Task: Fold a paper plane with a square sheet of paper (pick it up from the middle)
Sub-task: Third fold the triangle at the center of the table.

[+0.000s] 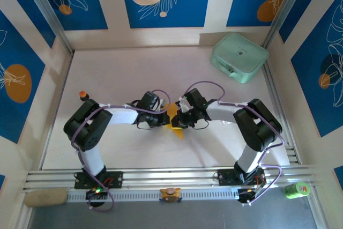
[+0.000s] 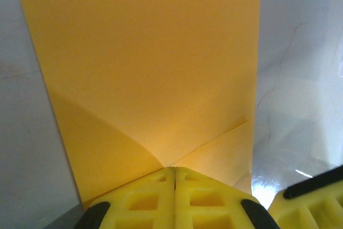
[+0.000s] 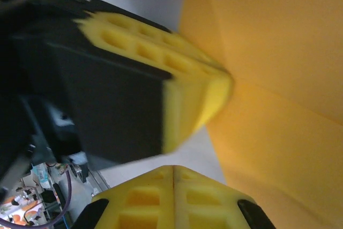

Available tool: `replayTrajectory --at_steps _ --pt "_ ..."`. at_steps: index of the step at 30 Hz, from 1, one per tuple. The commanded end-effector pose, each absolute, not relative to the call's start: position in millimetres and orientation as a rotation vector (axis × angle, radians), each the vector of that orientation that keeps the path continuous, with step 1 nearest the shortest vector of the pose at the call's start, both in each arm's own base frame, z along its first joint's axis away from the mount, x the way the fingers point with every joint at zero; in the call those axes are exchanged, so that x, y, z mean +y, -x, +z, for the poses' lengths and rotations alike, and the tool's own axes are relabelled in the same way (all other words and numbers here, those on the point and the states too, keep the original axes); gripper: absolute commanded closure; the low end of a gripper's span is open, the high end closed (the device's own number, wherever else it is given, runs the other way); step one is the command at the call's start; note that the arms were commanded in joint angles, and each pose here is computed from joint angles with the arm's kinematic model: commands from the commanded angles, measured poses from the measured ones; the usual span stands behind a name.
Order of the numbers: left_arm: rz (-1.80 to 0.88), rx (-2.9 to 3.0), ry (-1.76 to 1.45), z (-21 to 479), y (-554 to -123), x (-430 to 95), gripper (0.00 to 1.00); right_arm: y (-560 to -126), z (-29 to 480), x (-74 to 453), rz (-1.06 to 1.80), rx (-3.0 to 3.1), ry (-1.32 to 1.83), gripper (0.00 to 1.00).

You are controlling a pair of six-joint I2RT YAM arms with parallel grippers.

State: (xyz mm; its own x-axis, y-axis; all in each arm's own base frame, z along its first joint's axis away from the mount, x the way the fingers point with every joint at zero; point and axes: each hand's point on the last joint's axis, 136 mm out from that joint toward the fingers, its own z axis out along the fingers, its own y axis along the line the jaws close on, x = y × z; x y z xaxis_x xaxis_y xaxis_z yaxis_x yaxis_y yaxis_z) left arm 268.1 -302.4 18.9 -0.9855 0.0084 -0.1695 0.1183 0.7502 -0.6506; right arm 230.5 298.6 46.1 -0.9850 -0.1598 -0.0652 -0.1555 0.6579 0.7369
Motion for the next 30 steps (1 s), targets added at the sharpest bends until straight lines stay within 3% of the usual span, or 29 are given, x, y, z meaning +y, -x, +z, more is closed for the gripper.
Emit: replayTrajectory --at_steps 1,20,30 --pt "-0.890 2.908 -0.077 -7.2 -253.0 -279.4 1.00 -216.5 23.1 293.4 -1.157 -2.825 -0.263 0.97" --pt "-0.911 2.922 0.037 -14.4 -247.5 -274.7 1.00 -172.5 10.2 242.9 -1.116 -2.831 -0.067 0.98" --pt "-0.985 2.807 0.196 10.8 -246.7 -277.5 1.00 -208.3 51.7 235.5 -1.154 -3.024 -0.078 0.92"
